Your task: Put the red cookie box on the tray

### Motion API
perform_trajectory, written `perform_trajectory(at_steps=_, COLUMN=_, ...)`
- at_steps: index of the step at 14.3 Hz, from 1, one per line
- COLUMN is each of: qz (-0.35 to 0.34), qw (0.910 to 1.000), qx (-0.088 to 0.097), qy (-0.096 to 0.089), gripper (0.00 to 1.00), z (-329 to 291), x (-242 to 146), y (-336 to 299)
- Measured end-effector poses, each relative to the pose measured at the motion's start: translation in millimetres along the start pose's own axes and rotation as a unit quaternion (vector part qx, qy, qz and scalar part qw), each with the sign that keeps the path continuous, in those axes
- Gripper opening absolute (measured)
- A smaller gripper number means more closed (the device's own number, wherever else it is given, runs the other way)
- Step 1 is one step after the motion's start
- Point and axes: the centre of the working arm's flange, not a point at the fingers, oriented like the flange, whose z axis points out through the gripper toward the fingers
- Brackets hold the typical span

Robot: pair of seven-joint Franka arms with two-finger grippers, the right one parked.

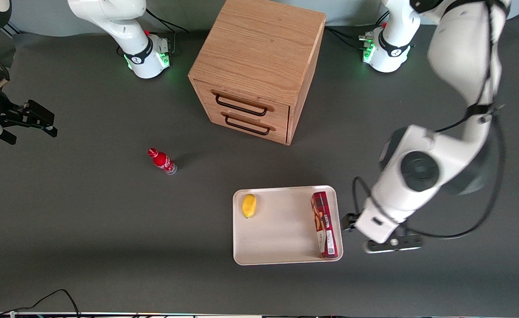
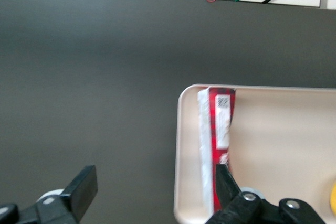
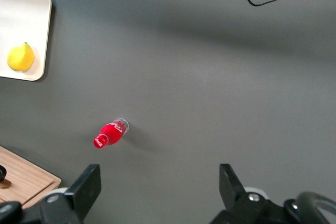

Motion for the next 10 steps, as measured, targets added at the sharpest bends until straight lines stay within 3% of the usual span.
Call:
perform_trajectory(at_steps=2, qz=0.027, qw=0.9992, qx=-0.009, qy=-0.028, gripper=1.00, z=-53.8, x=-0.5, y=-61.9)
perform_trajectory(at_steps=5, qz=0.072, qw=0.9955, qx=0.000, qy=-0.061, gripper=1.00, z=-99.3, x=-13.4, y=-130.5)
perform_trajectory(at_steps=10, qz=0.122, qw=0.9903, qx=-0.006, qy=-0.066, gripper=1.00, z=-161.9, x=-64.8, y=-196.1)
